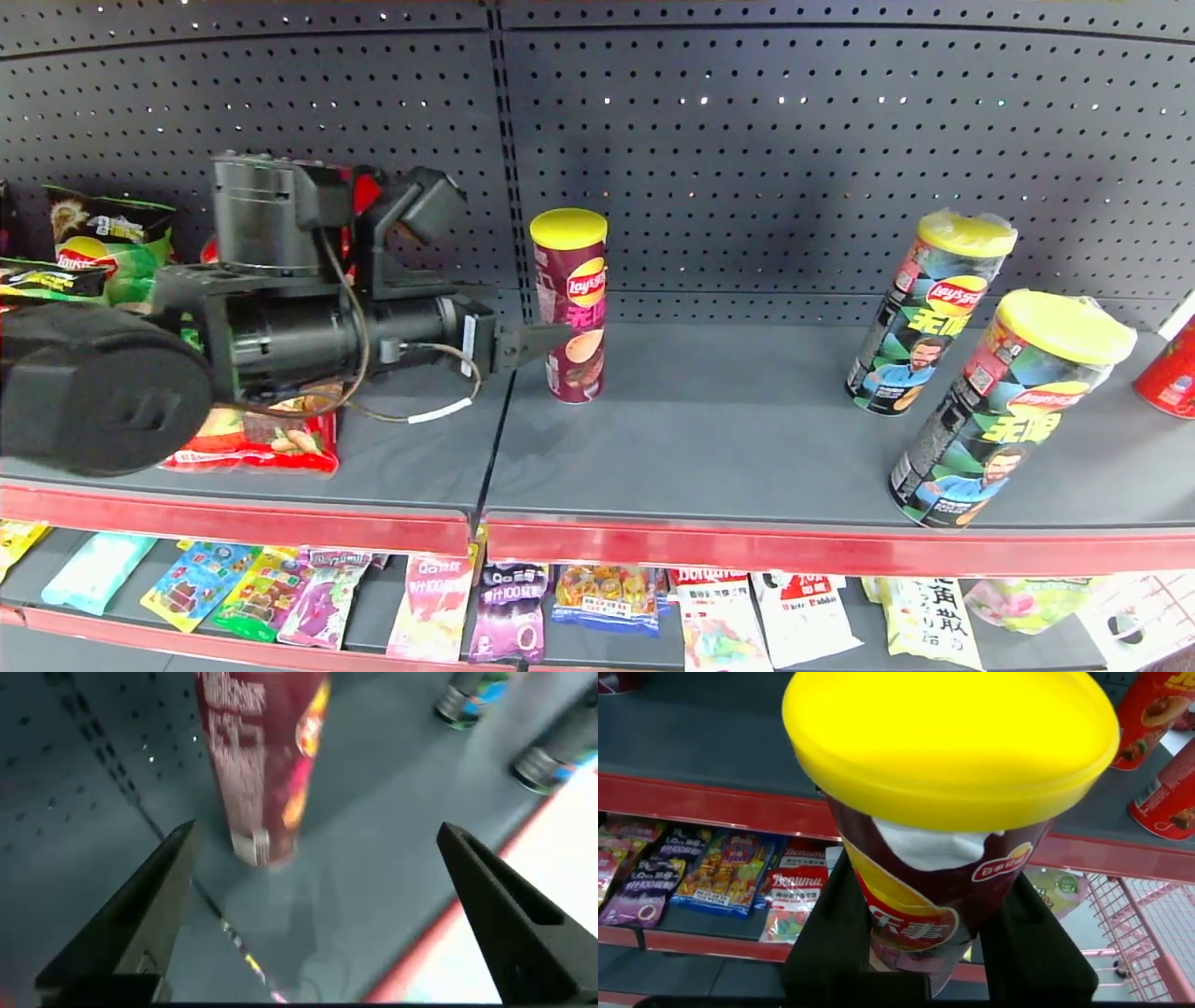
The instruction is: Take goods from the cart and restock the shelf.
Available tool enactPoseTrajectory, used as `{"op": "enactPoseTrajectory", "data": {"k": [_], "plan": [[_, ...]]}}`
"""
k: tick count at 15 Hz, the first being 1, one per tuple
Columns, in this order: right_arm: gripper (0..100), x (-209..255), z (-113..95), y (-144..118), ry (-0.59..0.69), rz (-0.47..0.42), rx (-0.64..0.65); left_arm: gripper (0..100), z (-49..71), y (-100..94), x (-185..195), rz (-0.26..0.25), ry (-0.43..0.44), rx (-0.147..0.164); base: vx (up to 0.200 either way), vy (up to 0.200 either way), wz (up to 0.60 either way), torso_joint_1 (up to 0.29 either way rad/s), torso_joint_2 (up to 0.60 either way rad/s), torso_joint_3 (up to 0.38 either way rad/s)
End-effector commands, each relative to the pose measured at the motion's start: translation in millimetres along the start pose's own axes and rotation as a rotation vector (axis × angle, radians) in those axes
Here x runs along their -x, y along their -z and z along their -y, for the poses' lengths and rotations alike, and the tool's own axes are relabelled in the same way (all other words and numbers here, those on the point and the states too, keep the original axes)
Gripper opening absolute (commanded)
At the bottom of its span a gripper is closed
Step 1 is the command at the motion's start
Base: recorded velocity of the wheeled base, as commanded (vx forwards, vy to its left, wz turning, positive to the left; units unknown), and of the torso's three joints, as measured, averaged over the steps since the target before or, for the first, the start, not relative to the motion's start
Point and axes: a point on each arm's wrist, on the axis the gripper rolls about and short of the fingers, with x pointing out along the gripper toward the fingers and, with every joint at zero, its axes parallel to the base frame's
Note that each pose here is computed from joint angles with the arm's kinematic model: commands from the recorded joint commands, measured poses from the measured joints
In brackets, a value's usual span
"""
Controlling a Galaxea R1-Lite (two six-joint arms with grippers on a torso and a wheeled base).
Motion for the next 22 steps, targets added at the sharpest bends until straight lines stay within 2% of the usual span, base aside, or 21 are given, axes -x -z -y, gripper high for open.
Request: {"op": "enactPoseTrajectory", "data": {"k": [1,5,8,11,15,20,22], "plan": [[0,-0.4,-0.1,0.4,0.000,-0.004,0.000,100,-9.5,8.2,-38.3,-0.033,-0.001,0.007,0.000,0.000,0.00,0.000,0.00,0.000],[0,-0.4,-0.1,0.8,0.000,-0.004,-0.002,100,-16.7,9.8,-43.9,-0.040,-0.044,-0.024,0.000,0.000,0.00,0.000,0.00,0.000],[0,-0.9,-0.3,2.4,-0.001,-0.010,-0.005,100,-24.4,8.0,-45.0,-0.032,-0.065,-0.027,0.000,0.000,0.00,0.000,0.00,0.000],[0,-1.6,-0.6,4.5,-0.002,-0.017,-0.009,100,-31.8,-3.0,-54.8,0.007,-0.076,-0.036,0.000,0.000,0.00,0.000,0.00,0.000],[0,-1.8,-0.6,4.5,-0.002,-0.019,-0.012,100,-37.7,-8.1,-70.1,0.031,-0.078,-0.043,0.000,0.000,0.00,0.000,0.00,0.000],[0,-1.6,-0.6,4.5,-0.002,-0.017,-0.015,100,-38.3,-10.4,-75.0,0.039,-0.076,-0.047,0.000,0.000,0.00,0.000,0.00,0.000],[0,-2.1,-0.9,6.1,-0.003,-0.023,-0.015,100,-33.8,-12.3,-75.0,0.044,-0.066,-0.051,0.000,0.000,0.00,0.000,0.00,0.000]]}}
